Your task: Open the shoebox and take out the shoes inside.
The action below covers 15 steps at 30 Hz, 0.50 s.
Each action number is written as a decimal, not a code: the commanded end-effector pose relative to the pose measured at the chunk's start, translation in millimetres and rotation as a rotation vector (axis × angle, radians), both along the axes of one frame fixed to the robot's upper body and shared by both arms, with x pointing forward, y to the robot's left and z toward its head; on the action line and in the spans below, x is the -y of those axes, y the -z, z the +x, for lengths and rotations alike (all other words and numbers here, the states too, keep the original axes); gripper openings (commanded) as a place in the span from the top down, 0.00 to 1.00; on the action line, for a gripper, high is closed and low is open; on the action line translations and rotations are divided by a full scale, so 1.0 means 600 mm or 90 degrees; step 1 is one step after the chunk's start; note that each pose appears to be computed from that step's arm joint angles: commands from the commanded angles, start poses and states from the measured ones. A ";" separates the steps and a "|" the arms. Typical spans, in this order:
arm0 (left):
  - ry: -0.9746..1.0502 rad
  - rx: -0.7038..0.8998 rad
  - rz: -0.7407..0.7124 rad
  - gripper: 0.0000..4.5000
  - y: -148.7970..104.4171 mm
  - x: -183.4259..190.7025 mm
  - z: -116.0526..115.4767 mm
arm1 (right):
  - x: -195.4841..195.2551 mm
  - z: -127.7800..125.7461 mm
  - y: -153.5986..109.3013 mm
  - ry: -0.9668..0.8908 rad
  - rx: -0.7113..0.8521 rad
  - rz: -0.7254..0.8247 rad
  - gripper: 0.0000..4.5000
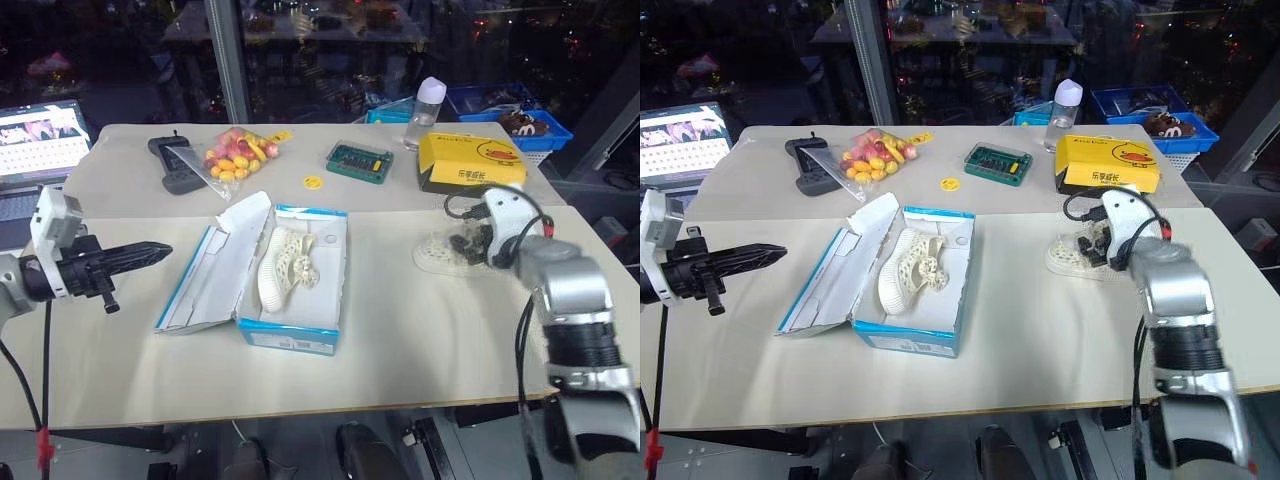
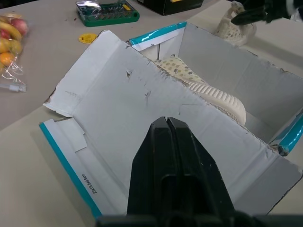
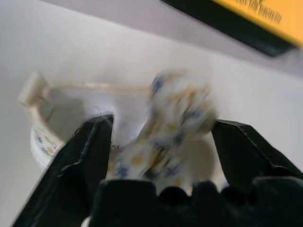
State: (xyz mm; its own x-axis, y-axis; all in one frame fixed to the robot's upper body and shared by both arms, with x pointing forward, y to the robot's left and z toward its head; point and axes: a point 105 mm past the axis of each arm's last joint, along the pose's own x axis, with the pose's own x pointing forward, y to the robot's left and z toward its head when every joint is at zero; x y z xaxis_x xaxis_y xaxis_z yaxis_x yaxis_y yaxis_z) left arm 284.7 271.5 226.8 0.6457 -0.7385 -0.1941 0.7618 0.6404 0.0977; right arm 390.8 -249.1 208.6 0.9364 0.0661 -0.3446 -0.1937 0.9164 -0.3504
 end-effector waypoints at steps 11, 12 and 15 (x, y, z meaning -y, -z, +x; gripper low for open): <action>-0.007 0.023 0.003 1.00 -0.018 0.006 -0.003 | -0.377 -0.096 -0.065 -0.627 -0.048 0.146 0.15; -0.007 0.023 0.002 1.00 -0.018 0.006 -0.003 | -0.384 -0.090 -0.042 -0.619 -0.074 0.129 0.15; -0.007 0.021 -0.001 1.00 -0.018 0.007 -0.005 | -0.382 -0.073 -0.001 -0.593 -0.114 0.079 0.09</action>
